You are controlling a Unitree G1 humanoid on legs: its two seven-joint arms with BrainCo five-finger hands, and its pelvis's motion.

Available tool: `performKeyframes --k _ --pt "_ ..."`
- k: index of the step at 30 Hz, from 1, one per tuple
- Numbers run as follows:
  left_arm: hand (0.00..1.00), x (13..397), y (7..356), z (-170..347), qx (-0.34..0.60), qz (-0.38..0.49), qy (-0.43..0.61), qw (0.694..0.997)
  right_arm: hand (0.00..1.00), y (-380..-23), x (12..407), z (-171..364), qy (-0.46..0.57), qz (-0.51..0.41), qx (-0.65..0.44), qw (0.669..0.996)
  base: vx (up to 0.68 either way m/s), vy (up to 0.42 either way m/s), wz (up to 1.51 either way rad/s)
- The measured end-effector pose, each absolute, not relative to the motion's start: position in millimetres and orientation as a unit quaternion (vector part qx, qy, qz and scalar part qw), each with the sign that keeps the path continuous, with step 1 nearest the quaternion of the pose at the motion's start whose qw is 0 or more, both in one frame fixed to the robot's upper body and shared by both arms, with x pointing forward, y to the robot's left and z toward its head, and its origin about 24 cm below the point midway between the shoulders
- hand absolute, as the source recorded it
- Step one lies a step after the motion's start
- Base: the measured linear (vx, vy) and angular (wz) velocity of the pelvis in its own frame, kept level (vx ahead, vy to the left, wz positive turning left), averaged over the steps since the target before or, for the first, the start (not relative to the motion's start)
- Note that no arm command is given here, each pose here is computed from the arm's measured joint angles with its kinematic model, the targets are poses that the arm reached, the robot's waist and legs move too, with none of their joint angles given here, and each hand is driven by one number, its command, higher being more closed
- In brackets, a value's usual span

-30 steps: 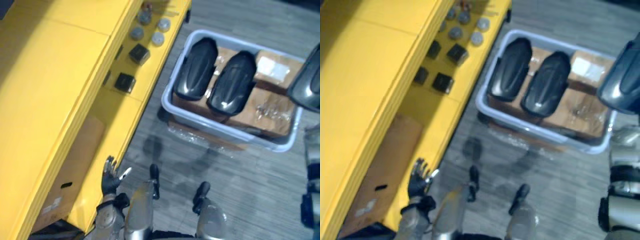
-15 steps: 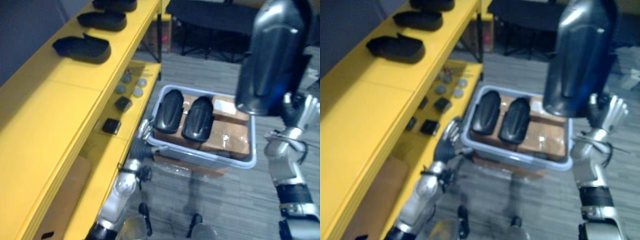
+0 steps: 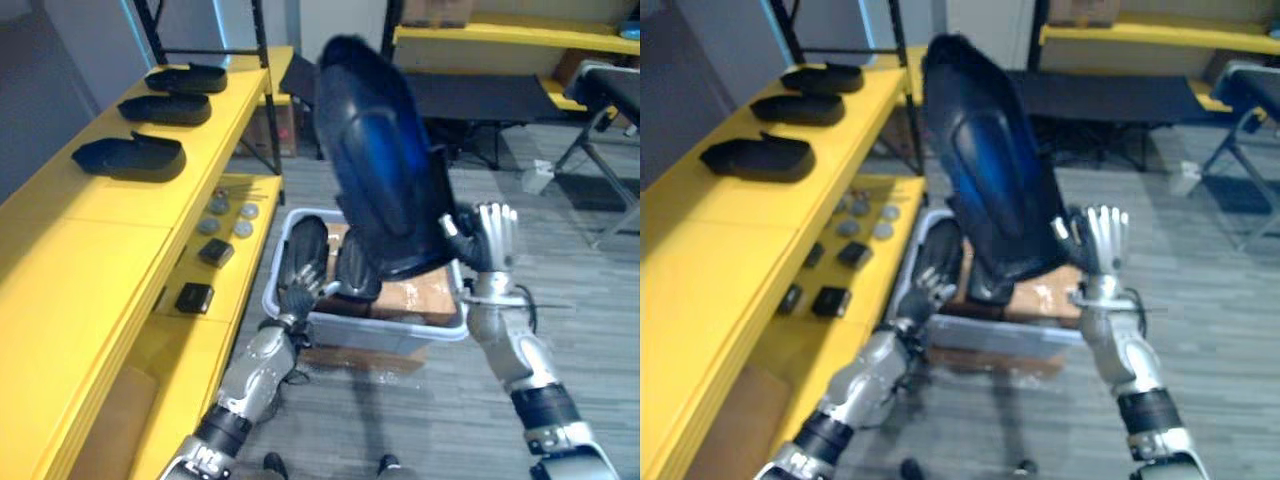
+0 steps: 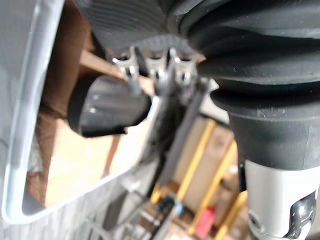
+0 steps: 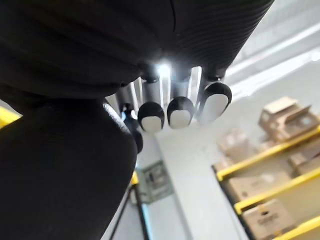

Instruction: Walk over and take plastic housings, then place them on the shelf

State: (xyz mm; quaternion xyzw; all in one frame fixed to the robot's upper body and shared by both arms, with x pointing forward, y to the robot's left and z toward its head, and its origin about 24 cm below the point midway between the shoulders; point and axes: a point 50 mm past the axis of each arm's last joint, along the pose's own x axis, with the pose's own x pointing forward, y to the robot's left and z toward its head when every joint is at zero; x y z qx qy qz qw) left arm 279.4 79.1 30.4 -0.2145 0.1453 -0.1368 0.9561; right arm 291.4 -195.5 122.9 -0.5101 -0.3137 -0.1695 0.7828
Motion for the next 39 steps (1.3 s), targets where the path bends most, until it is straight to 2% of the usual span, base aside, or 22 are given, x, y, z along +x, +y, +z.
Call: performKeyframes --k 6,18,26,36,37,39 --pt "0.0 275.1 72.9 26.4 -0.266 -0.167 0.179 0.932 1.0 -191.9 291.7 109.5 -0.293 -0.141 -0.526 0.786 -0.04 0.005 0.0" --pt "0.0 270.3 71.0 23.4 -0.29 -0.178 0.186 0.922 1.0 -187.4 283.3 71.9 -0.238 -0.083 -0.54 0.803 0.01 0.009 0.03" --pt "0.0 269.0 66.1 32.0 -0.308 -0.196 0.179 0.914 1.0 -175.2 281.5 61.0 -0.233 -0.043 -0.543 0.806 0.0 0.0 0.0" --pt "0.0 263.6 68.5 24.4 -0.303 -0.194 0.196 0.912 1.0 -153.7 274.4 39.6 -0.211 0.007 -0.516 0.83 0.0 0.0 0.0" --pt "1.0 263.7 69.1 24.2 -0.302 -0.193 0.197 0.913 1.0 -152.8 274.2 37.2 -0.207 0.008 -0.514 0.832 0.02 0.02 0.03" --pt "1.0 263.7 69.5 24.1 -0.302 -0.192 0.196 0.913 1.0 -150.0 272.6 33.0 -0.199 0.014 -0.507 0.839 0.02 0.018 0.05"
